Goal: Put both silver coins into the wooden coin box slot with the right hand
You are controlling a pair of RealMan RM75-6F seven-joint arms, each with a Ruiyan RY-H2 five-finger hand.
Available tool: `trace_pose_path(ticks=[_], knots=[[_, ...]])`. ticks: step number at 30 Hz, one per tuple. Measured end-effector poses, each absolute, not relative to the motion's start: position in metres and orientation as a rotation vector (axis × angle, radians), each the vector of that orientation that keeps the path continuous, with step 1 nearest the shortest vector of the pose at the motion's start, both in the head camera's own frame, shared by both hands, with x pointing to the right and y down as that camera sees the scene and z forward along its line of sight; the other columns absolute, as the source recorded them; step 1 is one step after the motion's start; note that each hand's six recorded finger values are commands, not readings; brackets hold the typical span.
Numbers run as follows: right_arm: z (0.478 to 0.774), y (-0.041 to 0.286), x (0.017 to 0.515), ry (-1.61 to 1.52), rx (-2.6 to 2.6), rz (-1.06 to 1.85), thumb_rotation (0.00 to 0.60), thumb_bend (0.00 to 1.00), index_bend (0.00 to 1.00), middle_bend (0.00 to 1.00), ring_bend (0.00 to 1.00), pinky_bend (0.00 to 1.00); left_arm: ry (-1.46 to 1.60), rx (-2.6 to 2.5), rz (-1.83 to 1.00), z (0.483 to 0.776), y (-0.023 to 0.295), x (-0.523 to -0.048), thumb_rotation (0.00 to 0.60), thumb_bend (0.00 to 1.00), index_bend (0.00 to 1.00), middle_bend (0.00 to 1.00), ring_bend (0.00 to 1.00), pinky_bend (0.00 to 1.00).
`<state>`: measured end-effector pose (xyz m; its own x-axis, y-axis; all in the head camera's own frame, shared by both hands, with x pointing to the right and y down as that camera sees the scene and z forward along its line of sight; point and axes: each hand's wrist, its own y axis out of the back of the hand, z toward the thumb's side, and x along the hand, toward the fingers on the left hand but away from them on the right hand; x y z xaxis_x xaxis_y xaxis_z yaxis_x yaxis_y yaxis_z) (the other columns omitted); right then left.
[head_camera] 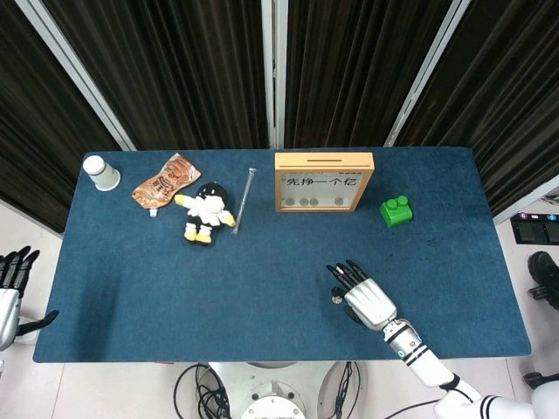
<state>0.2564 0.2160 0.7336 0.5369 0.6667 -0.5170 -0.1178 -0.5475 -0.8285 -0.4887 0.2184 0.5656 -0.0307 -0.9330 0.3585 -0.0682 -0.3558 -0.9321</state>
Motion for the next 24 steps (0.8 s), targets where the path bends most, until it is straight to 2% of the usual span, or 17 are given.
trace_pose_path(ticks=[12,24], knots=[[0.7383,0.2169,0.2575,-0.43,-1.885,1.124,0.6,0.32,0.41,0.0,0.0,0.0,1.091,-1.501,-1.489,0.5665,0.2185,-0.4905,0.6,0.07,0.05,0.0,0.0,0.0],[0.7409,0.2153,0.256,-0.437,-1.879,1.123,0.6,0.33,0.48,0.0,0.0,0.0,1.084,-1.507,-1.498,0.5692,0.2205,-0.4926,0.6,0.07,0.05,0.0,0.0,0.0]])
